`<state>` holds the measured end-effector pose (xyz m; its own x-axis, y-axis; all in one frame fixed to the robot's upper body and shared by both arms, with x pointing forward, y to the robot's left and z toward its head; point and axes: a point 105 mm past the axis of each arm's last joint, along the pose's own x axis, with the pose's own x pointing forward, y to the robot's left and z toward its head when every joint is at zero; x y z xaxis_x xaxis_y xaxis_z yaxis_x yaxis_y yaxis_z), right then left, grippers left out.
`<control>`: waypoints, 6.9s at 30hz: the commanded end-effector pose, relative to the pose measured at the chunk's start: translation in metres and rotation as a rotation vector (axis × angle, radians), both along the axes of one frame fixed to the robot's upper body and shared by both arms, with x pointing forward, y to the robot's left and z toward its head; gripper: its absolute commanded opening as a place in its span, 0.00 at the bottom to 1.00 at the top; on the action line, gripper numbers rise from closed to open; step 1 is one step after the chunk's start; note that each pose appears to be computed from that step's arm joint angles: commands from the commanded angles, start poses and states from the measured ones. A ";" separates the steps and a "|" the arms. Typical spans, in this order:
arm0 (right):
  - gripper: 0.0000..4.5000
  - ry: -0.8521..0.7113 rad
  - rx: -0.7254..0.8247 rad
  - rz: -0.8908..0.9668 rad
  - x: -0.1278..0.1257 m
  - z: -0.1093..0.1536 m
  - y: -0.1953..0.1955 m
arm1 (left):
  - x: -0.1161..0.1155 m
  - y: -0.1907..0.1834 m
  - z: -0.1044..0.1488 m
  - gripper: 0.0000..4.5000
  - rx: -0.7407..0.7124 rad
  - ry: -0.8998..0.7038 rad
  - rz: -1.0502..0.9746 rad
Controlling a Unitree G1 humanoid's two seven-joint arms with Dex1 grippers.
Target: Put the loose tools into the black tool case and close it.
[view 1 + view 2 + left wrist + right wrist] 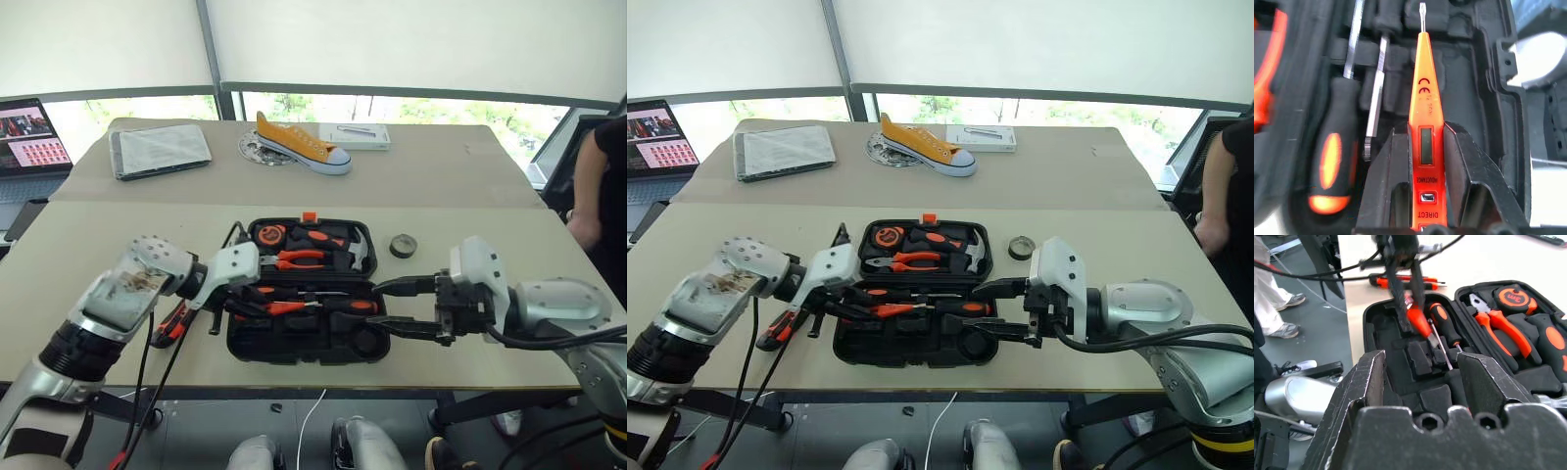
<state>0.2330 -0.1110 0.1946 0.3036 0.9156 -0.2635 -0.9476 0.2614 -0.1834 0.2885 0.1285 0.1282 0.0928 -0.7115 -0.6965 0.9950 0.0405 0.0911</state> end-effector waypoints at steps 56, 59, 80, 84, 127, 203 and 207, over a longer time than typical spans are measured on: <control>0.73 -0.063 0.070 -0.008 0.006 0.005 0.008 | 0.007 0.004 -0.009 0.00 -0.213 -0.018 0.187; 0.73 -0.056 0.067 -0.010 0.004 0.004 0.007 | 0.007 0.004 -0.020 0.00 -0.173 -0.029 0.170; 0.73 -0.040 0.081 0.000 0.005 0.003 0.013 | 0.002 0.010 0.005 0.00 -0.220 -0.123 0.218; 0.73 -0.037 0.078 0.031 0.008 0.005 0.015 | 0.000 0.027 0.029 0.11 -0.301 -0.165 0.336; 0.73 -0.032 0.070 -0.044 0.001 0.000 0.003 | 0.006 0.001 -0.027 0.01 -0.221 -0.117 0.104; 0.73 -0.028 0.030 0.036 -0.014 0.008 0.011 | -0.028 0.003 0.007 0.40 0.015 -0.026 -0.222; 0.73 -0.033 0.034 0.004 -0.015 0.006 0.010 | -0.028 -0.002 0.000 0.40 0.043 -0.009 -0.245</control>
